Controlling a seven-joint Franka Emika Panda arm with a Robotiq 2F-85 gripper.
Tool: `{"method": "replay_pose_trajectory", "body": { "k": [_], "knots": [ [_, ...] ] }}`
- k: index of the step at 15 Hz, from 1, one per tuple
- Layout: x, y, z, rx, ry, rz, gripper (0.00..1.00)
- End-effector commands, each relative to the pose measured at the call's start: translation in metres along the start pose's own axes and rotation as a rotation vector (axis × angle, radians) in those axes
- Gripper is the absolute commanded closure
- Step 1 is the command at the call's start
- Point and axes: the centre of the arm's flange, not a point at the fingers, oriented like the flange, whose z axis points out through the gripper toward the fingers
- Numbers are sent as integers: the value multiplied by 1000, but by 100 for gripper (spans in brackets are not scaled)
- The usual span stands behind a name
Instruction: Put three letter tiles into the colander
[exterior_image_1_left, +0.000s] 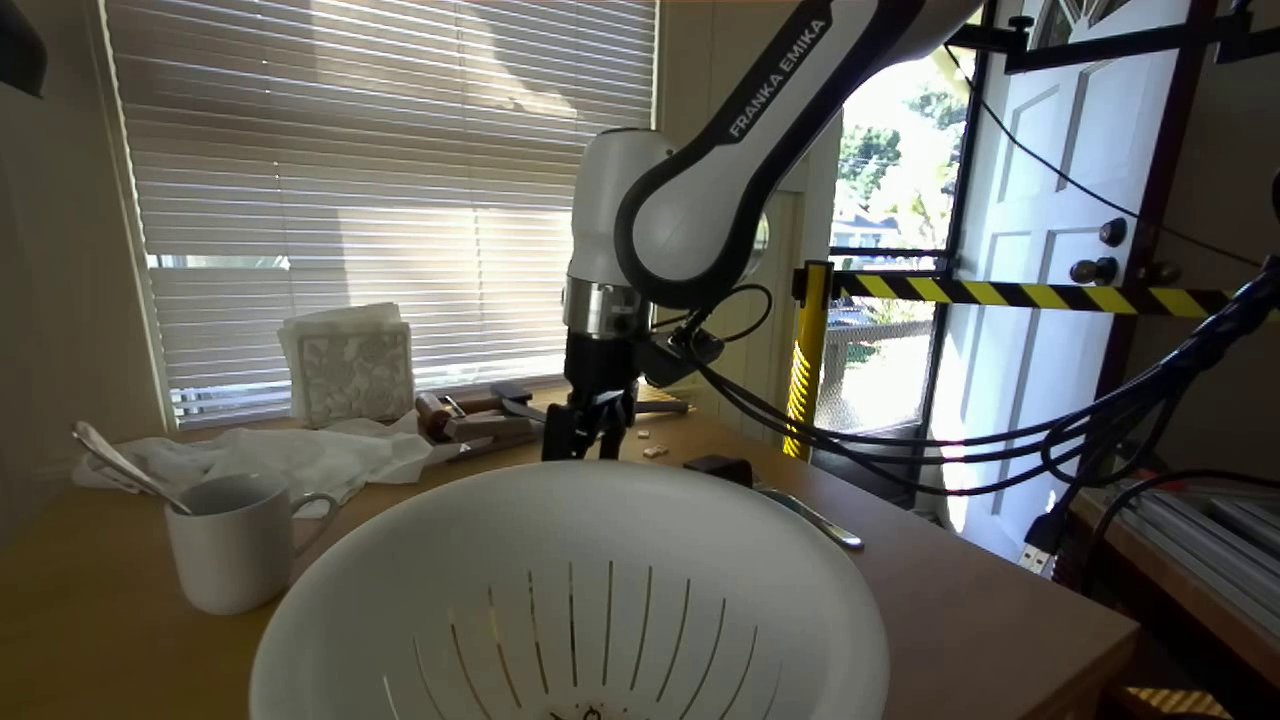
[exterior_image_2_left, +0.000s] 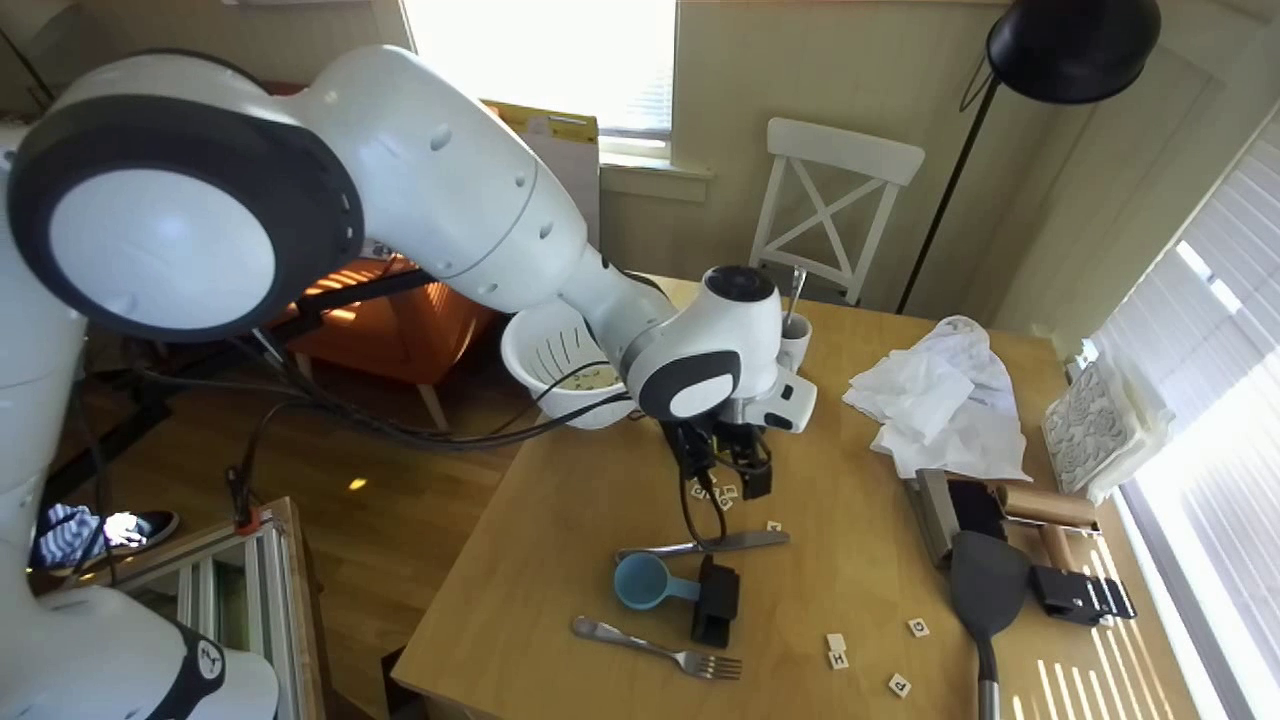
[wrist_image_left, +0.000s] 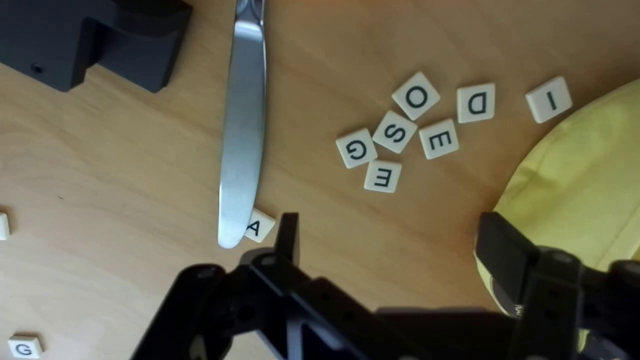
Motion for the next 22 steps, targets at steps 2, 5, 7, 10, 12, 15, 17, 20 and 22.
{"method": "replay_pose_trajectory", "body": {
  "k": [2,5,7,10,12,15,17,20,22],
  "knots": [
    [8,0,13,11,0,-9,34],
    [7,0,18,17,-10,-7,38],
    [6,0,23,20,-12,-10,37],
    [7,-1,30,26,-10,-13,34],
    [10,-3,36,27,-10,-15,35],
    [13,-3,43,29,-1,-17,42],
    [15,-3,47,28,5,-15,53],
    [14,0,53,28,6,-9,58],
    [14,1,56,30,3,-4,58]
  ]
}}
